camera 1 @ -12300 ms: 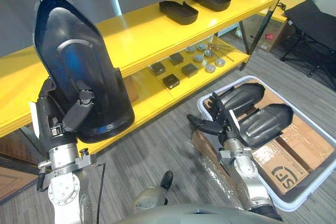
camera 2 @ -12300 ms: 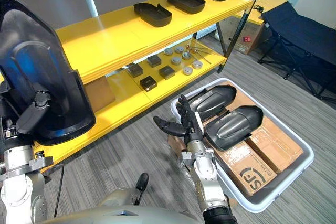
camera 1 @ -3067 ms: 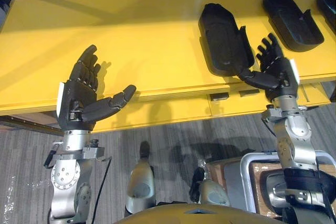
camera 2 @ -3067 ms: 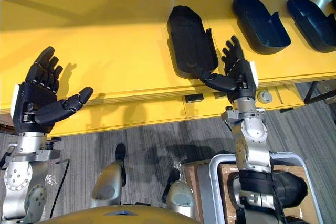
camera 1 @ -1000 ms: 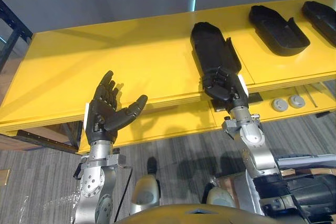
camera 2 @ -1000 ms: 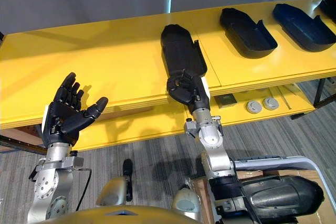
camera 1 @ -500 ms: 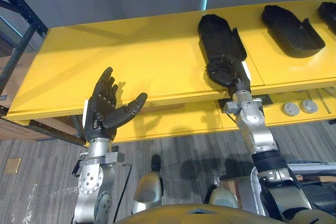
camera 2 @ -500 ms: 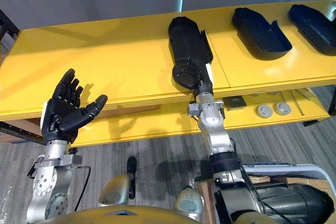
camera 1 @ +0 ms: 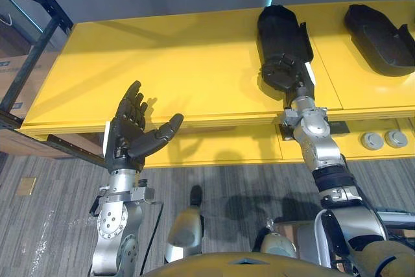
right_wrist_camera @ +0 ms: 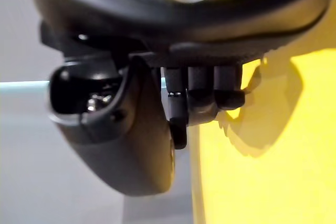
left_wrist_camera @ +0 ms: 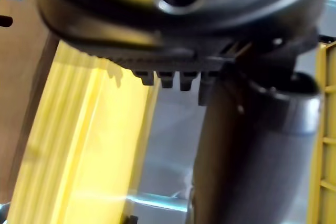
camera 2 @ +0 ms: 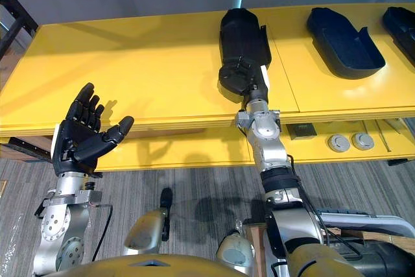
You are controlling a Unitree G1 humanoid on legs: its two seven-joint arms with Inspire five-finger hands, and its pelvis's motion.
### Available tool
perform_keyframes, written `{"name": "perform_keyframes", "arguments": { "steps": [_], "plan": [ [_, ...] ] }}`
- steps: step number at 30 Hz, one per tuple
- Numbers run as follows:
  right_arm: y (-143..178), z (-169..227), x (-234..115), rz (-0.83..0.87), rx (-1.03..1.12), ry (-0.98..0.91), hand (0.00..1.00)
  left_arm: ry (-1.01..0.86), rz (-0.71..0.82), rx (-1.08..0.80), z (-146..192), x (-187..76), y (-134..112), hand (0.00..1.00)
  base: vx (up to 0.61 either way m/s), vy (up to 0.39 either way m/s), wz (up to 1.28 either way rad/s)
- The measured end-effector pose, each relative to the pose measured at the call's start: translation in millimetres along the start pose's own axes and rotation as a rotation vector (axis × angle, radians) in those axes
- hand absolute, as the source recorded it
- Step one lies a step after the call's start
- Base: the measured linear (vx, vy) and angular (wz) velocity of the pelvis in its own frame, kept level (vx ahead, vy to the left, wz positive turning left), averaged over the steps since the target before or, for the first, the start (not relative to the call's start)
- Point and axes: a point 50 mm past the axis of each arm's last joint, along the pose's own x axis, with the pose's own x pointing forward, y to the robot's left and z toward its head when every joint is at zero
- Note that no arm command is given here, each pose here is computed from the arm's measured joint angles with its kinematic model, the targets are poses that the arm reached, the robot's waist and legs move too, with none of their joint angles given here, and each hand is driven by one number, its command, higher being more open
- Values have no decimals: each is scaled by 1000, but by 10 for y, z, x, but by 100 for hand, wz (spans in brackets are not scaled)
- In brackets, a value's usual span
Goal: Walk over and take three plastic housings, then place them on the shelf
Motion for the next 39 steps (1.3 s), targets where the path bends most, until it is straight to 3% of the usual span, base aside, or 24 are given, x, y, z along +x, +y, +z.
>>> {"name": "perform_keyframes", "arguments": {
  "steps": [6, 10, 11, 22, 27, 33, 39],
  "plan": [
    [139, 79, -685, 18, 123, -111, 0, 5, 34, 9, -2, -35, 57, 100, 34, -11, -6],
    [51, 171, -1059, 24, 144, -155, 0, -10, 64, 7, 23, -55, 89, 100, 69, 2, -29],
    [-2, 195, -1128, 24, 135, -168, 100, -11, 65, 9, 25, -56, 93, 100, 78, 7, -36],
    [-87, 75, -1444, -22, 226, -128, 100, -80, 10, -36, 138, -5, -30, 100, 54, -1, -14],
    [-191, -138, -1540, -199, 161, -15, 100, -77, -84, -105, 120, 14, -175, 100, 8, 0, -19],
    [-619, -316, -1982, -510, 38, 130, 100, -69, -286, -218, 92, 87, -589, 100, -3, 36, -67],
    [-839, -329, -2393, -650, 14, 201, 100, -64, -426, -198, 48, 237, -921, 100, 40, 14, -122]
  ]
}}
